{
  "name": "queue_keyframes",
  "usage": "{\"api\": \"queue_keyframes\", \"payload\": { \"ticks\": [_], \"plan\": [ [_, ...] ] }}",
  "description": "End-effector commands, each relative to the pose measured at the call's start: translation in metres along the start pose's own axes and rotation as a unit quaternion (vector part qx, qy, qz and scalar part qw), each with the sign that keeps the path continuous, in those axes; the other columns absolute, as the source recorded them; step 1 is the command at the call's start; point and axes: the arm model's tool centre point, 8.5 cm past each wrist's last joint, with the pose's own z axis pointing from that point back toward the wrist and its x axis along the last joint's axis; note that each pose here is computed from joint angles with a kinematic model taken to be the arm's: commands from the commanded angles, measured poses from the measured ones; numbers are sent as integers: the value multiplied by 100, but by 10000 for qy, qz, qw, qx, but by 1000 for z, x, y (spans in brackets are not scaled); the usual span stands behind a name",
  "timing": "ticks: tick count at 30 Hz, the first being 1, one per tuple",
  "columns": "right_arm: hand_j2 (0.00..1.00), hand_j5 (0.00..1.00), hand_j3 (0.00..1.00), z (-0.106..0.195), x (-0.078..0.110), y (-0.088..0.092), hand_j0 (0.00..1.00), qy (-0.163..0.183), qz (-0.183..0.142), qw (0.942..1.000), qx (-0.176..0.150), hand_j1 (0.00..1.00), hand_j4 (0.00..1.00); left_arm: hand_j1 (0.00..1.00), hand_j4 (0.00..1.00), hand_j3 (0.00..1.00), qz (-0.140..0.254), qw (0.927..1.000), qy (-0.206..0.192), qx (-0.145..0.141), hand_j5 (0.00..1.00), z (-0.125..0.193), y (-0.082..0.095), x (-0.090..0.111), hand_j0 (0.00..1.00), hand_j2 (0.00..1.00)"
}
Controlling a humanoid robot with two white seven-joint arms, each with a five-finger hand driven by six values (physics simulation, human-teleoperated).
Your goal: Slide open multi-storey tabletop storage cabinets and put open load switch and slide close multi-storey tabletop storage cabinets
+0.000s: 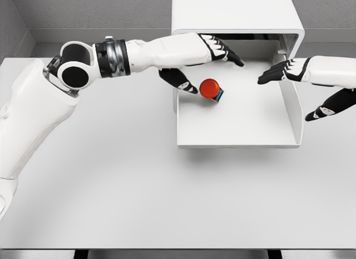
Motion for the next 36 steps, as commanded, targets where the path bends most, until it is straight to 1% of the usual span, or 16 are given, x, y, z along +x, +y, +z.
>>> {"api": "queue_keyframes", "payload": {
  "ticks": [1, 2, 5, 6, 7, 9, 11, 14, 16, 18, 20, 24, 25, 26, 29, 36],
  "plan": [
    [100, 100, 100, 2, 1, -1, 100, 12, -22, 10000, -13, 100, 100, 100, 100, 100, -28, 9998, -161, 105, 100, 2, 8, 10, 100, 100],
    [100, 100, 100, 2, 1, -1, 100, 13, -16, 10000, -18, 100, 100, 100, 100, 100, 42, 9995, -273, 173, 100, 7, 12, 15, 100, 100],
    [100, 100, 100, 2, 2, 0, 100, 7, -19, 10000, 0, 100, 100, 100, 100, 100, 9, 9977, -584, 331, 100, 31, 36, 33, 100, 100],
    [100, 100, 100, 3, 1, 4, 100, 22, -63, 10000, 29, 100, 100, 100, 100, 100, 79, 9967, -716, 385, 100, 41, 41, 40, 100, 100],
    [100, 100, 100, 3, 0, 6, 100, 33, -104, 9999, 41, 100, 100, 100, 100, 100, 140, 9965, -728, 389, 100, 53, 44, 42, 100, 100],
    [100, 100, 100, 2, -2, 14, 100, 29, -207, 9997, 82, 100, 100, 100, 100, 100, 342, 9966, -652, 360, 100, 82, 46, 40, 100, 100],
    [100, 100, 100, 6, -5, 21, 100, 85, -306, 9994, 125, 100, 100, 100, 100, 100, 512, 9973, -439, 280, 100, 111, 45, 34, 100, 100],
    [100, 100, 100, 7, -7, 30, 100, 104, -429, 9989, 173, 100, 100, 100, 100, 100, 568, 9977, -271, 256, 100, 129, 48, 30, 100, 100],
    [100, 100, 100, 15, -7, 30, 100, 213, -425, 9987, 207, 100, 100, 100, 100, 100, 661, 9971, -242, 304, 100, 147, 57, 35, 100, 100],
    [100, 100, 100, 13, -7, 34, 100, 191, -468, 9984, 234, 100, 100, 100, 100, 100, 738, 9965, -219, 330, 100, 154, 59, 36, 100, 100],
    [100, 100, 100, 13, -8, 37, 100, 184, -503, 9983, 250, 100, 100, 100, 100, 100, 822, 9959, -198, 332, 100, 157, 56, 35, 100, 100],
    [100, 100, 100, 8, -6, 41, 100, 111, -543, 9981, 275, 100, 100, 100, 100, 100, 881, 9958, 6, 265, 100, 169, 52, 31, 100, 100],
    [100, 100, 100, 7, -6, 42, 100, 96, -557, 9980, 280, 100, 100, 100, 100, 100, 934, 9952, -62, 291, 100, 168, 51, 34, 100, 100],
    [100, 100, 100, 6, -6, 42, 100, 81, -548, 9981, 277, 100, 100, 100, 100, 100, 968, 9948, -145, 293, 100, 166, 50, 38, 100, 100],
    [100, 100, 100, 6, -4, 39, 100, 68, -503, 9984, 258, 100, 100, 100, 100, 100, 922, 9952, -68, 308, 100, 172, 54, 37, 100, 100],
    [100, 100, 100, 10, -4, 37, 100, 122, -478, 9984, 270, 100, 100, 100, 100, 100, 937, 9951, -79, 290, 100, 171, 53, 37, 100, 100]
  ]
}}
